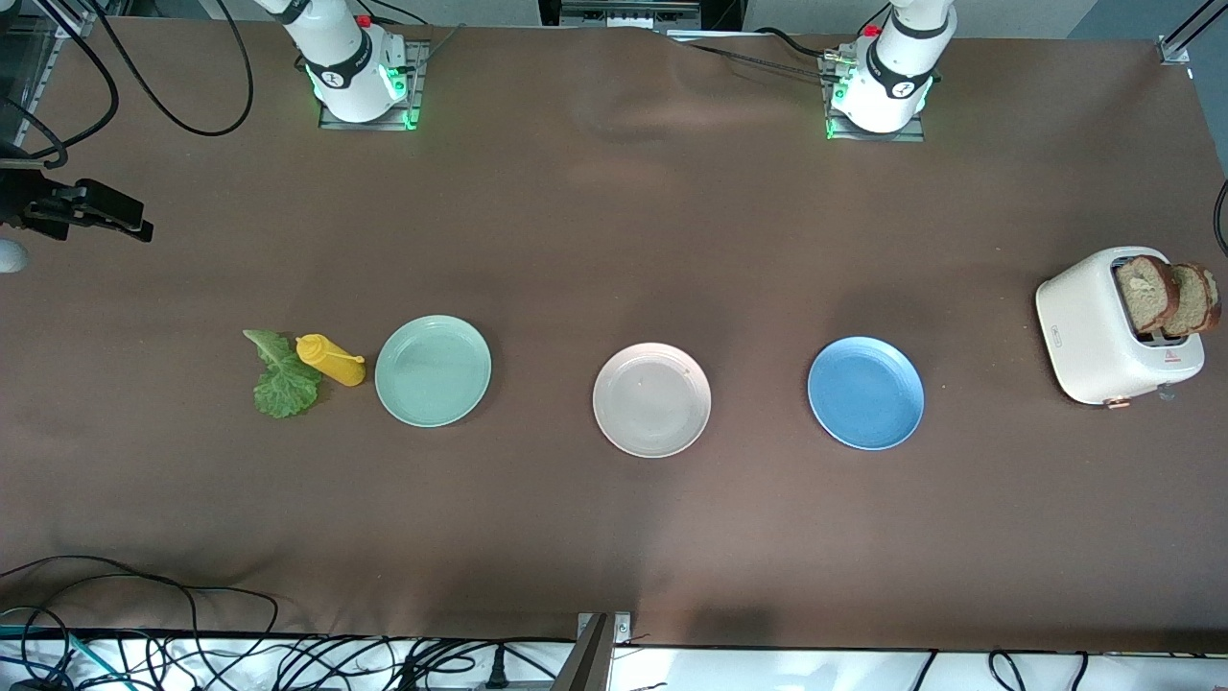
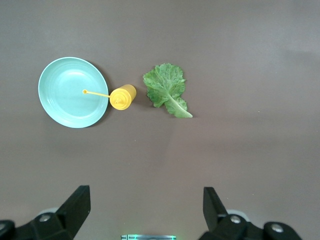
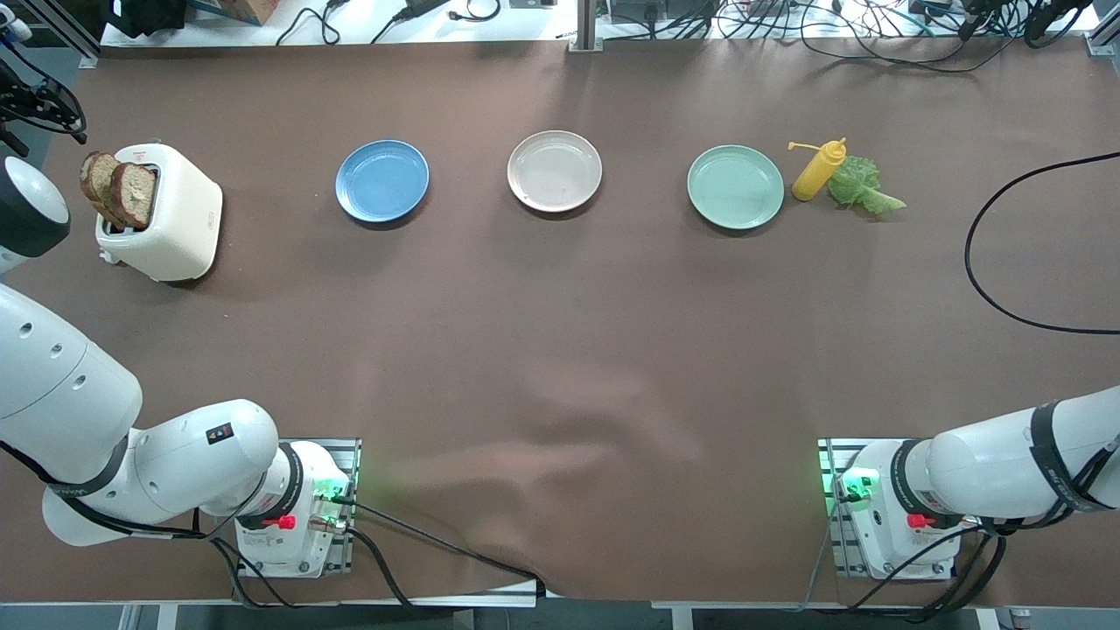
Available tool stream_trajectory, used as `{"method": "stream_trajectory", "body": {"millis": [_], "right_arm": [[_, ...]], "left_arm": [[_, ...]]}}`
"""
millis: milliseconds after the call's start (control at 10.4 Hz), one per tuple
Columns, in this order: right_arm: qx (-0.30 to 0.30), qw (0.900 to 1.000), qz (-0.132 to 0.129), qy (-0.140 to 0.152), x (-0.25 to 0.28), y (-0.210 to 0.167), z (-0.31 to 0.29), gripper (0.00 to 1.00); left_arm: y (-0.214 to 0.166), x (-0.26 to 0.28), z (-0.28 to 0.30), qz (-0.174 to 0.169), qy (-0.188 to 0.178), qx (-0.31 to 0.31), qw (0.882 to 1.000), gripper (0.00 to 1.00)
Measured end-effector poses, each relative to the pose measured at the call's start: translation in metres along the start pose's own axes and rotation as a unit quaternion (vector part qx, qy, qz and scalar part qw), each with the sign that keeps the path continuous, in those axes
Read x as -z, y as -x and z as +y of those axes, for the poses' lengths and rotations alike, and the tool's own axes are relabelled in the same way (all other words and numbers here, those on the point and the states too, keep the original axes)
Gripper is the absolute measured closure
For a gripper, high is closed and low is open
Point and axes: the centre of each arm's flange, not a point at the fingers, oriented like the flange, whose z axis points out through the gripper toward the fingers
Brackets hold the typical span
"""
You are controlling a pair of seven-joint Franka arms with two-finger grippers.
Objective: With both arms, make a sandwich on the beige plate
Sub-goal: 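Move the left gripper over the toaster toward the bread slices, then grasp a bread slice with the left gripper and lift it out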
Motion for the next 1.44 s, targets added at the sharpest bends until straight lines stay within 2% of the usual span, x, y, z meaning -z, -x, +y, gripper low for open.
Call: {"method": "stream_trajectory", "body": {"millis": [479,1437], "right_arm": [[0.0,1.0,0.0,0.0,0.0,0.0,0.0,0.0],[0.0,1.0,0.0,0.0,0.0,0.0,0.0,0.0]], "left_arm": [[0.002,-0.029,0.003,-0.029,0.007,0.012,0.999,0.04],[0.003,-0.032,0.008,-0.033,0.009,0.022,0.999,0.1]]}}
